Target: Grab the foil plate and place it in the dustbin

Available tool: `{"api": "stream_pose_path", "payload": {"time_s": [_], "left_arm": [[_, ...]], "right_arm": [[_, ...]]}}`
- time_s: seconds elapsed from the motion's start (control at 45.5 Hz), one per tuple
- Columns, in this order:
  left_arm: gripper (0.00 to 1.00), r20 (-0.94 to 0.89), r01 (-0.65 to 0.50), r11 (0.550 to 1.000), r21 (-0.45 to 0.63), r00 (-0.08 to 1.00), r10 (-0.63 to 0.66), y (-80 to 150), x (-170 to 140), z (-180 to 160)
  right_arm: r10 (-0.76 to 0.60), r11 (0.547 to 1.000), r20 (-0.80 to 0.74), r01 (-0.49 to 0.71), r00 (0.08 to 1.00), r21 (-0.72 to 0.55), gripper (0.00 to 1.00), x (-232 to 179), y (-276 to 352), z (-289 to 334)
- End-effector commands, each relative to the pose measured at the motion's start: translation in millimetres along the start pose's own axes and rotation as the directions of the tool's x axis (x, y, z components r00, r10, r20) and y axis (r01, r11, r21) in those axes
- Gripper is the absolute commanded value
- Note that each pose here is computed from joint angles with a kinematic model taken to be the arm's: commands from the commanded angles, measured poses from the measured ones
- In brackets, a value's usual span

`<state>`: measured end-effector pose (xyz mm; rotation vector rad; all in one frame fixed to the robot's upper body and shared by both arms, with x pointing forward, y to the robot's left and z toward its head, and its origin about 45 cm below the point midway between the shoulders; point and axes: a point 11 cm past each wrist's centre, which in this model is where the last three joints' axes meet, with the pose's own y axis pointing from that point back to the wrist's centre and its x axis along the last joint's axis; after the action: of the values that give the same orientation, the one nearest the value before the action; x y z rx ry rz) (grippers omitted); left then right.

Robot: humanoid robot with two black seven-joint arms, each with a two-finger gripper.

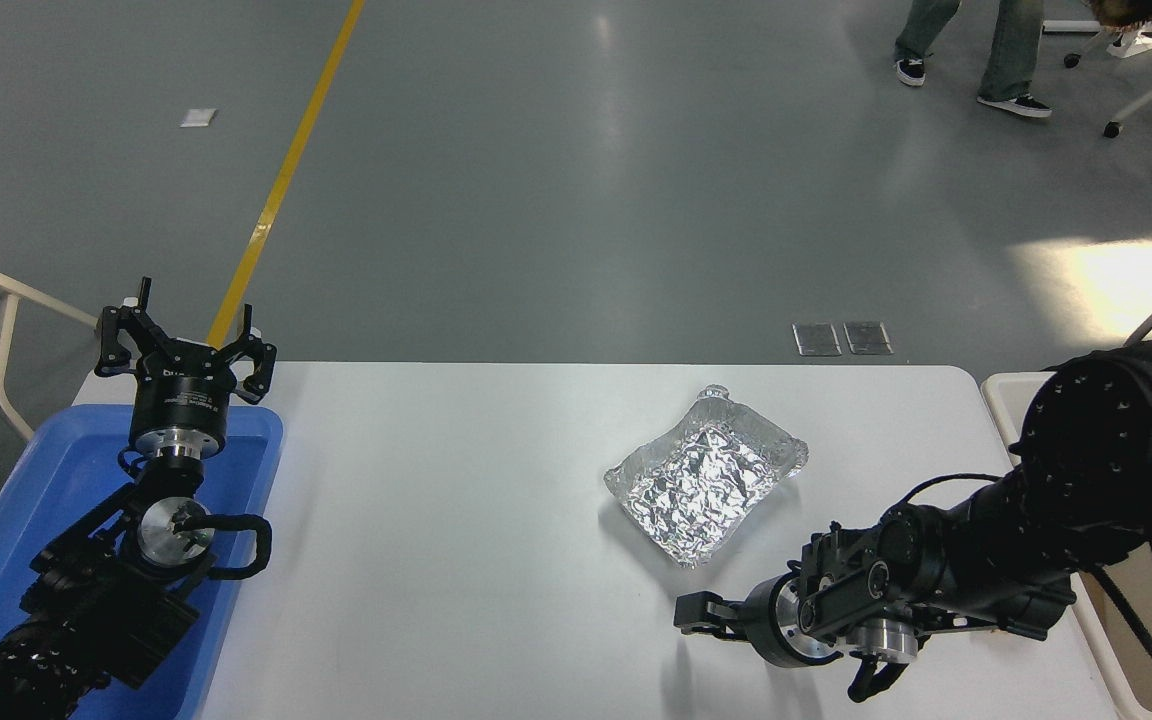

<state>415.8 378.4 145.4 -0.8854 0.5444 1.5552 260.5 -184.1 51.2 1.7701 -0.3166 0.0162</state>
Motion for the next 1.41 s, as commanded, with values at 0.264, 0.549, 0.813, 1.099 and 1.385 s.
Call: {"api": "stream_pose_path", "payload": {"time_s": [0.264, 0.549, 0.813, 1.099, 1.385], "left_arm": [[0.99, -0.002, -0.001, 1.0, -0.003, 1.0, 0.001, -0.2, 0.0, 0.6], [0.99, -0.002, -0.001, 1.0, -0.003, 1.0, 0.001, -0.2, 0.0, 0.6], [0.99, -0.002, -0.001, 1.0, -0.003, 1.0, 0.001, -0.2, 0.0, 0.6], [0.99, -0.002, -0.001, 1.0, -0.003, 1.0, 0.001, -0.2, 0.0, 0.6], [0.99, 0.0, 0.0, 1.0, 0.0, 1.0, 0.0, 0.0, 0.0, 0.1]], "right_arm": [[0.002, 1.0, -0.002, -0.002, 1.0, 0.005, 1.0, 3.1, 1.9, -3.0], [0.044, 0.999, -0.038, -0.043, 0.998, 0.026, 1.0, 30.0, 21.4, -21.9], [0.015, 0.999, -0.163, -0.01, 0.987, 0.033, 1.0, 59.9, 81.6, -58.8], [-0.008, 1.0, -0.329, 0.017, 0.944, 0.024, 1.0, 113.1, 193.4, -118.2], [0.039, 0.999, -0.415, -0.02, 0.909, 0.049, 1.0, 135.3, 297.3, -162.6]]}}
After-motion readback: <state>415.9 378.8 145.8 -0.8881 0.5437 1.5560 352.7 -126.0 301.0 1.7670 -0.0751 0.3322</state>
